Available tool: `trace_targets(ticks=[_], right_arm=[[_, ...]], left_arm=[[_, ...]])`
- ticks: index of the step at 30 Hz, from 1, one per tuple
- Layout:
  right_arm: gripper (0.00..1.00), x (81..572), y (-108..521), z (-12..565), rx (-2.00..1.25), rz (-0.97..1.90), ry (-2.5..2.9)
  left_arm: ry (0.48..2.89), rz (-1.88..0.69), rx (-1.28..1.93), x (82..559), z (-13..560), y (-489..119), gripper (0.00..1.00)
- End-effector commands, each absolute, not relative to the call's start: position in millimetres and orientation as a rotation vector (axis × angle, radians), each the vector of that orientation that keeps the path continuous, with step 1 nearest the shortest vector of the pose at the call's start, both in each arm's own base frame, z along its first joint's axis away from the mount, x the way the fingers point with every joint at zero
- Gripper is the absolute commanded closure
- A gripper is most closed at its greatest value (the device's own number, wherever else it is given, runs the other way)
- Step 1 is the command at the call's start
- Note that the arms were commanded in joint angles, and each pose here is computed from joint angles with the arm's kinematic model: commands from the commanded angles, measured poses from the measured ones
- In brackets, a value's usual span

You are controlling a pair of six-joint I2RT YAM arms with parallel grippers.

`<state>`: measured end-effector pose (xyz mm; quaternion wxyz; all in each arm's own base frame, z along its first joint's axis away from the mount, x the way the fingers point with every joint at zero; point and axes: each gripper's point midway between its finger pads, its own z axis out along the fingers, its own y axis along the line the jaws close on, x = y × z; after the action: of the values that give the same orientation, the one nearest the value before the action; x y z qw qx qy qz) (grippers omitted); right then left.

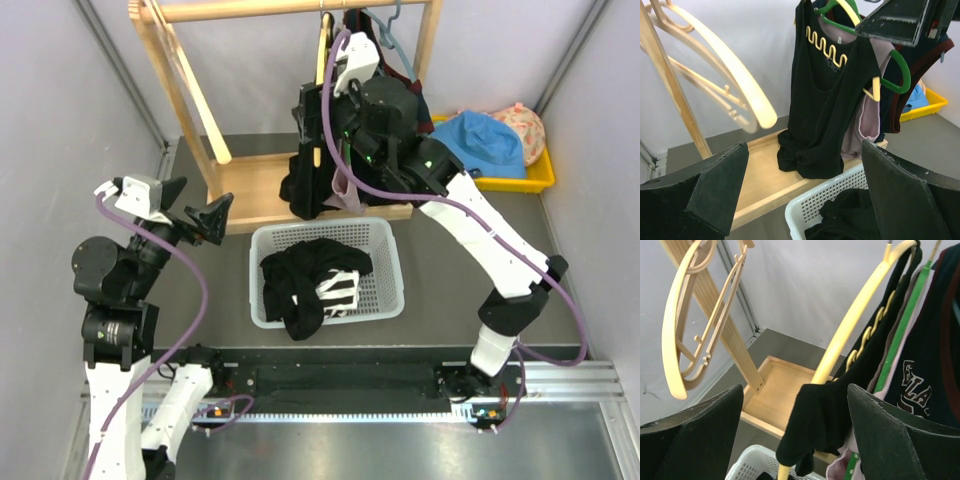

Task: Remove the tank top from the hanger
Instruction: Pick up the hanger from the clothesline.

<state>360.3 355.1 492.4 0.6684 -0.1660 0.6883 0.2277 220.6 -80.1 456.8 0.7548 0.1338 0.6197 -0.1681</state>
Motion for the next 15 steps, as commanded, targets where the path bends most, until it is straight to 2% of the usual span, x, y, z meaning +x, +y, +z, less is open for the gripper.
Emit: trace_targets(ticks=[1, 15], right_arm=[[0.17, 361.7, 343.4, 508.2, -0.294, 0.548, 1.532], [0.25, 372.2, 361.7, 462.4, -0.314, 0.566, 1.639]], left_arm=[[1.320, -0.371, 0.297, 217.0, 459.8, -81.0, 0.01], [1.317, -0.414, 0.299, 214.3, 453.2, -86.3, 0.01]])
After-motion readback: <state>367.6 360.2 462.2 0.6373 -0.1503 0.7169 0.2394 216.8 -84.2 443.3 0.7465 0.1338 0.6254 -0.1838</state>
